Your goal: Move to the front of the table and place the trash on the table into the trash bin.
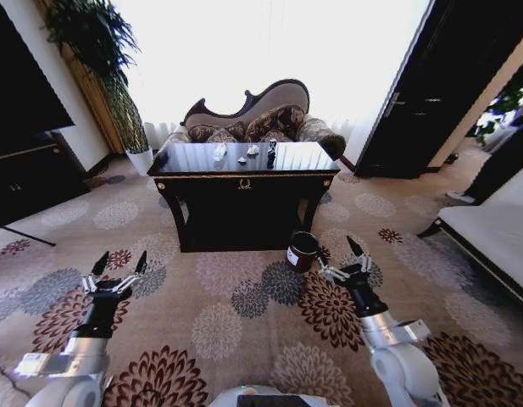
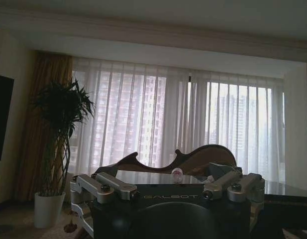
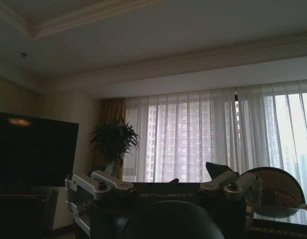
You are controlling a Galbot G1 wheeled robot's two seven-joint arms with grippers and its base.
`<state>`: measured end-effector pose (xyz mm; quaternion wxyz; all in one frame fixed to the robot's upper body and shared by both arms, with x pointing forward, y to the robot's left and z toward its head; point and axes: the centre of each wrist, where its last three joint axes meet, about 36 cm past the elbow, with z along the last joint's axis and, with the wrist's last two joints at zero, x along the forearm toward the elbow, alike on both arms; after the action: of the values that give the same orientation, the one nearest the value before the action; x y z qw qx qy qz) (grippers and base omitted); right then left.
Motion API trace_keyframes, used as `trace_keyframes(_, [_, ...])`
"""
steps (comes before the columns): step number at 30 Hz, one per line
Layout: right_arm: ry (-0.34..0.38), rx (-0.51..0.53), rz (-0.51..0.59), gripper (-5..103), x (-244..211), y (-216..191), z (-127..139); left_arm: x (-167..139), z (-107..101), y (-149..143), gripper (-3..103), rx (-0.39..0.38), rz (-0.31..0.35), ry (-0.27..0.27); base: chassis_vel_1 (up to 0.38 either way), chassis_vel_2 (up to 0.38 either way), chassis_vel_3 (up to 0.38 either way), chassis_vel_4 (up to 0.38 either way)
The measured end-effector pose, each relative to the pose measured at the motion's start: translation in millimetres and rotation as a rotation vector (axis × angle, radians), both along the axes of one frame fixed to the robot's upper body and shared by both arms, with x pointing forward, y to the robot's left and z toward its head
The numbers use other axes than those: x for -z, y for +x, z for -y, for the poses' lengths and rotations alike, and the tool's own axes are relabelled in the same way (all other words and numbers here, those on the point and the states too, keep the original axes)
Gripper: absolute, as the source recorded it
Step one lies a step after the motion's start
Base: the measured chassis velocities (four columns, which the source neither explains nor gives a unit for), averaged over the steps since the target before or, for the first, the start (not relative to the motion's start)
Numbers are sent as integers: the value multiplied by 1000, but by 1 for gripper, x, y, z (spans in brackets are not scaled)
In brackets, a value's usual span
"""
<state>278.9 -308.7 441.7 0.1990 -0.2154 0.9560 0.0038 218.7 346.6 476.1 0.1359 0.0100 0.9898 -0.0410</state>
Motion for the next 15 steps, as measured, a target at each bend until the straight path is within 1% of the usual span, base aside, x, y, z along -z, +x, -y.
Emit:
trace_keyframes(3, [-29,98,-57,100,4,-2,5,3,-4,1,100,-41,-7,-10,0,0,0,0])
trace_keyframes(4, [-29,98,-57,100,4,-2,5,3,-4,1,100,-41,-7,-10,0,0,0,0])
trace_keyframes(6, [-37,163,-93,100,8,-2,11,5,-8,3,100,-61,-17,-13,0,0,0,0])
trace_keyframes(9, [-50,226,-124,100,10,0,23,6,-13,5,100,-78,-22,-11,0,0,0,0])
trace_keyframes(10, [-50,226,-124,100,10,0,23,6,-13,5,100,-78,-22,-11,0,0,0,0])
trace_keyframes(13, [-57,268,-157,100,14,0,33,7,-15,5,100,-85,-21,-14,0,0,0,0])
trace_keyframes(15, [-58,270,-160,100,15,-1,33,7,-16,6,100,-85,-21,-15,0,0,0,0])
